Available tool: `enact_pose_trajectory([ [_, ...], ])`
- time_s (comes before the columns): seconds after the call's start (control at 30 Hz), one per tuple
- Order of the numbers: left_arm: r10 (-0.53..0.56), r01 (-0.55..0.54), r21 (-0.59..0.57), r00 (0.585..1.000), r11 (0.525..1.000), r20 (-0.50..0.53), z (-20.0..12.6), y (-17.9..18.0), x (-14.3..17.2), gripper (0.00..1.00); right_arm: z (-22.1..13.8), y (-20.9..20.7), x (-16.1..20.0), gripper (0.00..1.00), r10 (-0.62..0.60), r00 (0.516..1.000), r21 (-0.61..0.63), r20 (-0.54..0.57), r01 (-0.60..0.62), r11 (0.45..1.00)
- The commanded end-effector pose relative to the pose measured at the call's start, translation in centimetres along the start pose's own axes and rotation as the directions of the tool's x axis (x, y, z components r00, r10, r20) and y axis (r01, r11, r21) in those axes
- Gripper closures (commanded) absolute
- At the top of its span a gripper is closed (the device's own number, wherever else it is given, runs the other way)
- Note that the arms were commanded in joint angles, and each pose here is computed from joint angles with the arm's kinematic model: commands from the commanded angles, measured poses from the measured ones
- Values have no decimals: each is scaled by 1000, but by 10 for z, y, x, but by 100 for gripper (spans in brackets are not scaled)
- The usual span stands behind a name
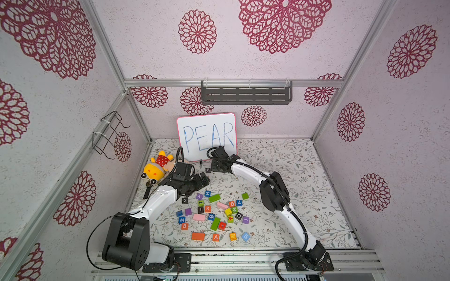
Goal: Spell the uppercase word “pear” with letter blocks
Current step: Place the letter block at the center of the board.
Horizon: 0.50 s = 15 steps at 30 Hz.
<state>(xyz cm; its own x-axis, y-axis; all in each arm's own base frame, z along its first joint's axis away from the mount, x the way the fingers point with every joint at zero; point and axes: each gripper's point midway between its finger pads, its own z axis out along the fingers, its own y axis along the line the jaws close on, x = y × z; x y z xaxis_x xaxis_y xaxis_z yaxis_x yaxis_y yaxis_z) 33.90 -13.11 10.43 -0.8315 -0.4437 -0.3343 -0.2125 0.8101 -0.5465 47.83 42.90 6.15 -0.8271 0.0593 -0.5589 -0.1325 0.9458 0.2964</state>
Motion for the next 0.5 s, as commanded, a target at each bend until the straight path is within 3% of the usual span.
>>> enact_pose_trajectory([
  [0.0,14,-14,21,1000,1000,27,-4,-6,-9,2,-5,5,-10,82,39,999,-22,13,-38,999],
  [0.47,18,-18,16,999,1000,29,-4,-1,-5,2,12,0,1,78,53,999,-13,-10,-53,998],
])
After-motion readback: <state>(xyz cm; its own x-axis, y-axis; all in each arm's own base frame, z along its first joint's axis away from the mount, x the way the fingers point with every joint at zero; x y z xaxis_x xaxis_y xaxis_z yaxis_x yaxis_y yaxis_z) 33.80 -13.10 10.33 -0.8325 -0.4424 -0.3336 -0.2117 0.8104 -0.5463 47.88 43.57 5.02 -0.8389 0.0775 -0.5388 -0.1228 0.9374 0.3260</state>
